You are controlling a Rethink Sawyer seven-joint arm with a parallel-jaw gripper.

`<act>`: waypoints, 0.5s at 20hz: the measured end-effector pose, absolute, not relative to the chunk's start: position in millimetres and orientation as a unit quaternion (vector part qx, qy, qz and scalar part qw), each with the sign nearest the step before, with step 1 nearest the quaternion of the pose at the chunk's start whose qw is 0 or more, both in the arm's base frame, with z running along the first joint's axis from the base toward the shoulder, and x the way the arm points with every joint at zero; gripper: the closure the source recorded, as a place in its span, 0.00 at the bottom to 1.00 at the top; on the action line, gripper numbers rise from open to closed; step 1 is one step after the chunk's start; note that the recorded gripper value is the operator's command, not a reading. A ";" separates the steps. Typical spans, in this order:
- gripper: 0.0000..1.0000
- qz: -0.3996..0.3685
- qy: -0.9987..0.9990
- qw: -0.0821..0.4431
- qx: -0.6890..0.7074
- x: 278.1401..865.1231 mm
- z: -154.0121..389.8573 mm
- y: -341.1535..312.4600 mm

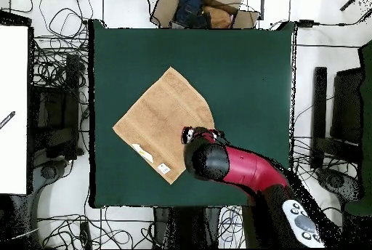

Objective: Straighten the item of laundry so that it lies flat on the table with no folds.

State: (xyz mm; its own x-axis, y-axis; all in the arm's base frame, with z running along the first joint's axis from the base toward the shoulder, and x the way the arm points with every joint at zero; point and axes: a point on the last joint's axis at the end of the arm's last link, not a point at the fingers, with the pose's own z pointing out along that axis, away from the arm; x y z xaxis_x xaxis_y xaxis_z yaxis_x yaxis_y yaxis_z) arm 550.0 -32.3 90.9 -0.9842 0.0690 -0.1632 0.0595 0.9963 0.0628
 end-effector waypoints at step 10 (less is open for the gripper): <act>0.00 0.045 0.996 0.083 0.007 570.9 73.9 -23.4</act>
